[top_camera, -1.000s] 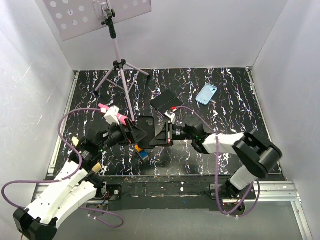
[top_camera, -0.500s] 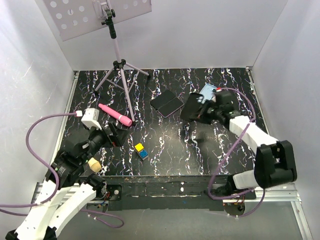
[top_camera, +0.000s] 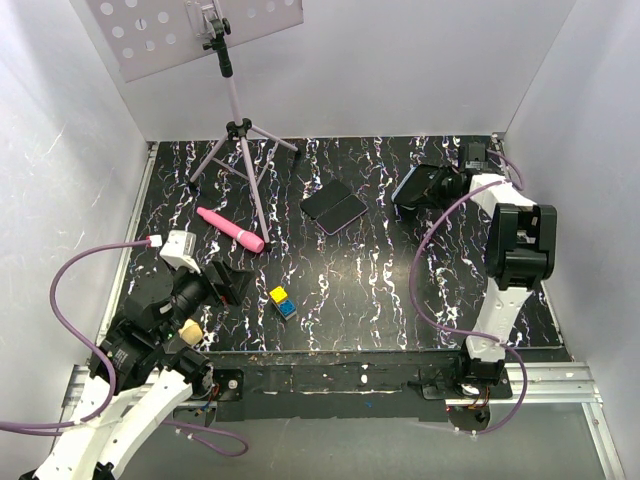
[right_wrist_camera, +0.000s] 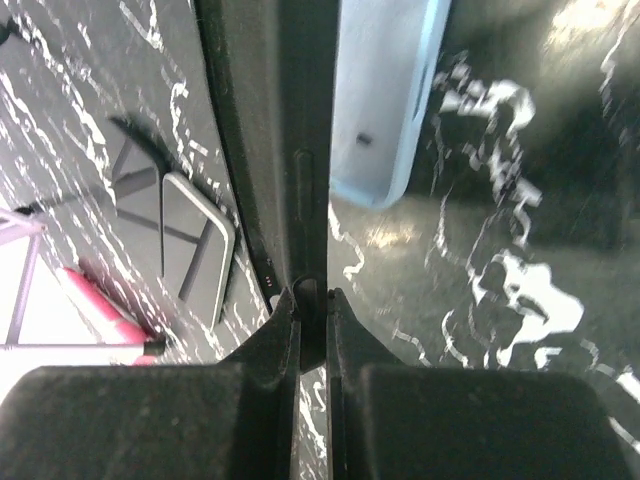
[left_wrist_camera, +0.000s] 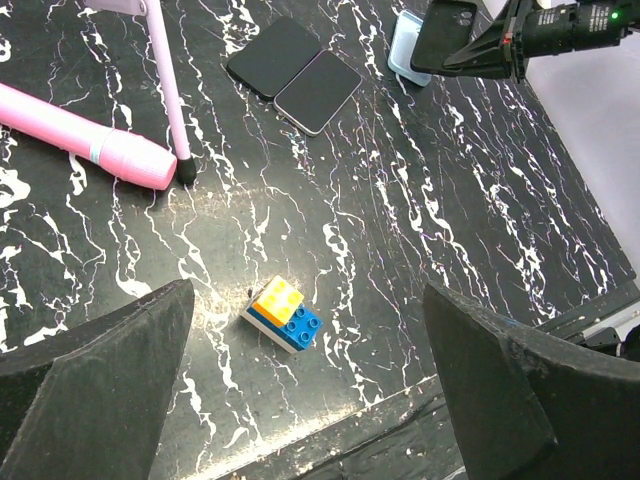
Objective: Take the phone out of the phone case
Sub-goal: Place the phone case on the phone case.
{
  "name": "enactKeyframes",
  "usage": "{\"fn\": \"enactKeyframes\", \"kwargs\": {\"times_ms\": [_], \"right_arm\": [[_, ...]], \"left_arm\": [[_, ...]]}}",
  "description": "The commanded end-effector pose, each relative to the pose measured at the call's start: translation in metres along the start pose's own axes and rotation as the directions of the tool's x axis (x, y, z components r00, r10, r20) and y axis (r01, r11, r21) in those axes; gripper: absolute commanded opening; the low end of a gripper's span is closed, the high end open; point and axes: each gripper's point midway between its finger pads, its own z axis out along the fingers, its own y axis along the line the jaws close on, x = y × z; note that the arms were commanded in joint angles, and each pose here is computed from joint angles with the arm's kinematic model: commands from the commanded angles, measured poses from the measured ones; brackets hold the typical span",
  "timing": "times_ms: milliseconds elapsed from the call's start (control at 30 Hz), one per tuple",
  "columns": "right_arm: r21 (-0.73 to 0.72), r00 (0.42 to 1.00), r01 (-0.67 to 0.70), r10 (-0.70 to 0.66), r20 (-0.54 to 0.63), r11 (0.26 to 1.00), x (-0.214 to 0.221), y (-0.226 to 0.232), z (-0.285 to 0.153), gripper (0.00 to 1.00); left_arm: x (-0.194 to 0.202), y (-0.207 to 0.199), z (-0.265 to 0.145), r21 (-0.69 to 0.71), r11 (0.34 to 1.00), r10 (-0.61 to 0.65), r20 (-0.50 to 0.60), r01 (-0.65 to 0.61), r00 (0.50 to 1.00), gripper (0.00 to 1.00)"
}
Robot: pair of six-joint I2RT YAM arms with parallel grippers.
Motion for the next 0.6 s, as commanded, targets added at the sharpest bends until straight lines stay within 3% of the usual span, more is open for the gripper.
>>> {"fn": "enactKeyframes", "kwargs": {"times_ms": [0, 500, 533, 567], "right_arm": [[0.015, 1.0, -0.002, 0.002, -0.013, 1.0, -0.025, -0.007, 0.007, 0.01], [-0.019, 0.998, -0.063, 0.062, -0.028, 0.998, -0.044, -0.004, 0.03, 0.01], [-0.028, 0.998, -0.062, 0.061, -0.032, 0.998, -0.044, -0.002, 0.031, 0.04], [-0.025, 0.997, -0.063, 0.062, -0.039, 0.998, -0.044, -0.003, 0.03, 0.12]], "left_arm": [[-0.004, -0.002, -0.001, 0.017, 1.0, 0.021, 0.025, -0.022, 0.999, 0.98], [-0.009, -0.001, -0.006, 0.017, 1.0, 0.017, 0.059, -0.018, 0.998, 0.98], [-0.008, -0.001, -0.006, 0.017, 1.0, 0.017, 0.059, -0.018, 0.998, 0.98], [-0.008, -0.001, -0.006, 0.018, 1.0, 0.019, 0.059, -0.02, 0.998, 0.98]]}}
